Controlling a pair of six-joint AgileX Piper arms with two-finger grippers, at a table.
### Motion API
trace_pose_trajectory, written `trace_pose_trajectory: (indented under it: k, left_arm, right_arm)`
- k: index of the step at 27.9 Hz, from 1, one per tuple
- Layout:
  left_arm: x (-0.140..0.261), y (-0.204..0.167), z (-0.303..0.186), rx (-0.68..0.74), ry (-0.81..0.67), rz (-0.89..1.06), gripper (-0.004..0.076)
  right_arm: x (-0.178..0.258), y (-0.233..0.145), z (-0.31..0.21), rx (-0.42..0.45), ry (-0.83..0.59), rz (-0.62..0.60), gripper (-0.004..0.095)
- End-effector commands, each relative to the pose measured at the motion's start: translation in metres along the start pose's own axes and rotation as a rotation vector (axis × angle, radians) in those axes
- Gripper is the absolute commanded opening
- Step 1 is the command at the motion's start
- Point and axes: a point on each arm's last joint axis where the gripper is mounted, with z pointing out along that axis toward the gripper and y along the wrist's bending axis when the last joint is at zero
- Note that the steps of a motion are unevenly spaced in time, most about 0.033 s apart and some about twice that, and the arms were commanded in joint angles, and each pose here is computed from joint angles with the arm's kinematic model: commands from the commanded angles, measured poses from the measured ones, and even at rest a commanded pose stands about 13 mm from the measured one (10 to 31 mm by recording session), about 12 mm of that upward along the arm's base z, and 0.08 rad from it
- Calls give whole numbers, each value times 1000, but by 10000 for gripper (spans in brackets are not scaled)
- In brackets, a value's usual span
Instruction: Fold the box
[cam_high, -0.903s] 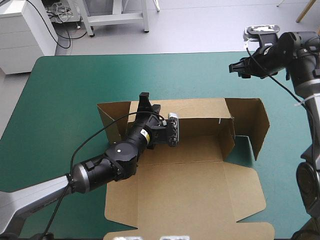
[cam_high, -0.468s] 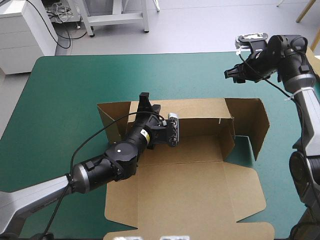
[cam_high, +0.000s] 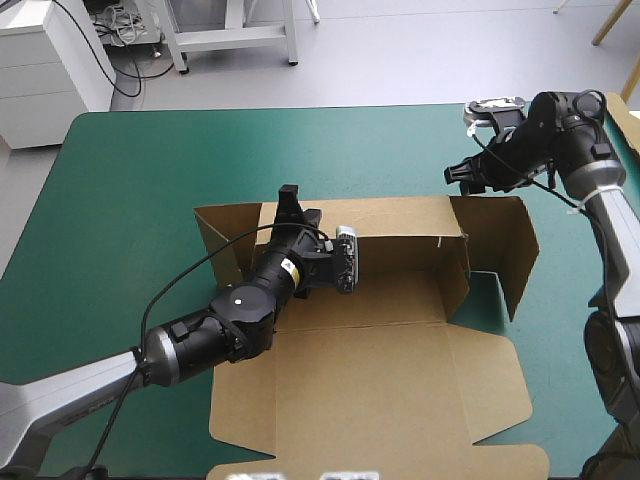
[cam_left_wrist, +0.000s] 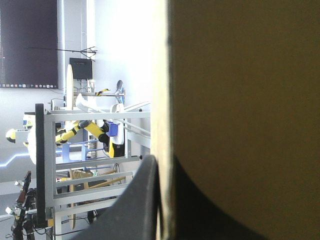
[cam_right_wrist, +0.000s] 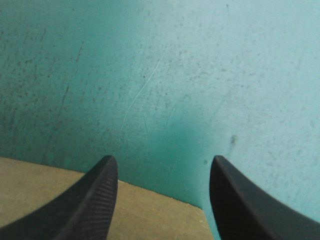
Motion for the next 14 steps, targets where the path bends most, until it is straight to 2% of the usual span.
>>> trace_pose_trajectory:
  k: [1, 6, 14]
  left_arm:
    - [-3, 14, -12, -41, -34, -35, -8]
    - [-3, 14, -12, -40, -36, -35, -8]
    - [-2, 14, -11, -42, -29, -33, -8]
  right_arm:
    - [7, 6, -41, 12, -110, -38, 506]
    - [26, 9, -47, 8, -86, -43, 461]
    - [55, 17, -52, -29, -54, -58, 460]
